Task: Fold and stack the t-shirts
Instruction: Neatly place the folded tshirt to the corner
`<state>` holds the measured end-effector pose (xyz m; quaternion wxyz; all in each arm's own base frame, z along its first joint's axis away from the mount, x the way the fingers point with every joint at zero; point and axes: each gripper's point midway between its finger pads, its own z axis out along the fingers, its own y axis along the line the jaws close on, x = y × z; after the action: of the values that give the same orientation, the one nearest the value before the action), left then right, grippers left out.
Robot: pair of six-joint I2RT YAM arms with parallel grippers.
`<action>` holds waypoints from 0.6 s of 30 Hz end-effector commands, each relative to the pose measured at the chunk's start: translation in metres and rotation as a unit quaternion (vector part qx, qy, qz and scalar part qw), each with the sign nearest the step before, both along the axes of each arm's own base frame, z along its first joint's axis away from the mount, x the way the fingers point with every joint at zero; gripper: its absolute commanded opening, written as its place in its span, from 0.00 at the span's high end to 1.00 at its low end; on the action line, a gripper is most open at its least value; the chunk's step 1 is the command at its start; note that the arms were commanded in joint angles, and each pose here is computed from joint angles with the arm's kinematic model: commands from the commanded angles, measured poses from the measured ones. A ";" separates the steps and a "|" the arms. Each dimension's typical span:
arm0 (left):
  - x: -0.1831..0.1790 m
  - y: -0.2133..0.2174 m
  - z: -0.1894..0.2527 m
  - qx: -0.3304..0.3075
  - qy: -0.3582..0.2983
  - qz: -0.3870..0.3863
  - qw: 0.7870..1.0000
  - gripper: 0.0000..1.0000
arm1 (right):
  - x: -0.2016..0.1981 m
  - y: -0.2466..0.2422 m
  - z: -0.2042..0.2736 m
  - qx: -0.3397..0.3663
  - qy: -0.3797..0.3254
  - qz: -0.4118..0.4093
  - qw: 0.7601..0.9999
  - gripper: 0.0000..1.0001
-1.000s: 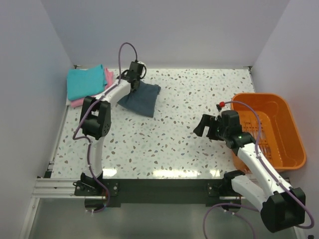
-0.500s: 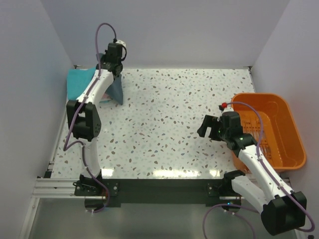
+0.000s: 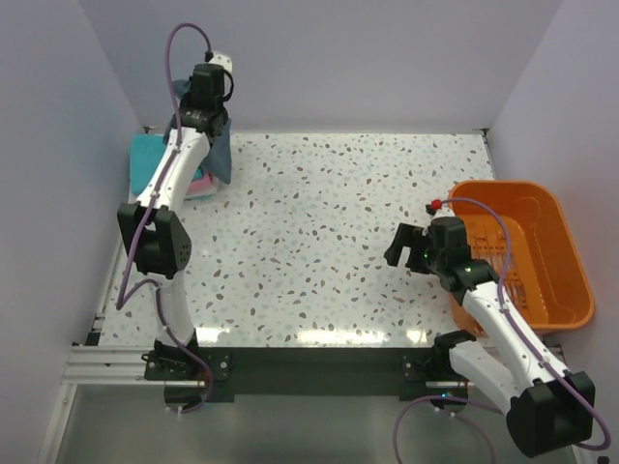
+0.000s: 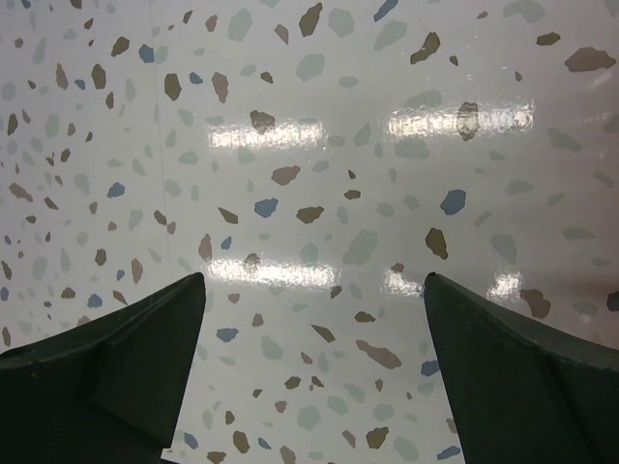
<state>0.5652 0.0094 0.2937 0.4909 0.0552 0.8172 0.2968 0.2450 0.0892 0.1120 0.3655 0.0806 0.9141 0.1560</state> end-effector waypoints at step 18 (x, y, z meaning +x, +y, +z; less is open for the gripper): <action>-0.020 0.125 0.007 -0.044 -0.063 0.096 0.992 1.00 | 0.005 0.000 -0.009 -0.003 0.009 -0.006 1.000 0.01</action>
<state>0.5382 0.1189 0.2704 0.4579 -0.0297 0.8307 0.3151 0.2441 0.0878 0.0999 0.3500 0.0836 0.9213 0.1475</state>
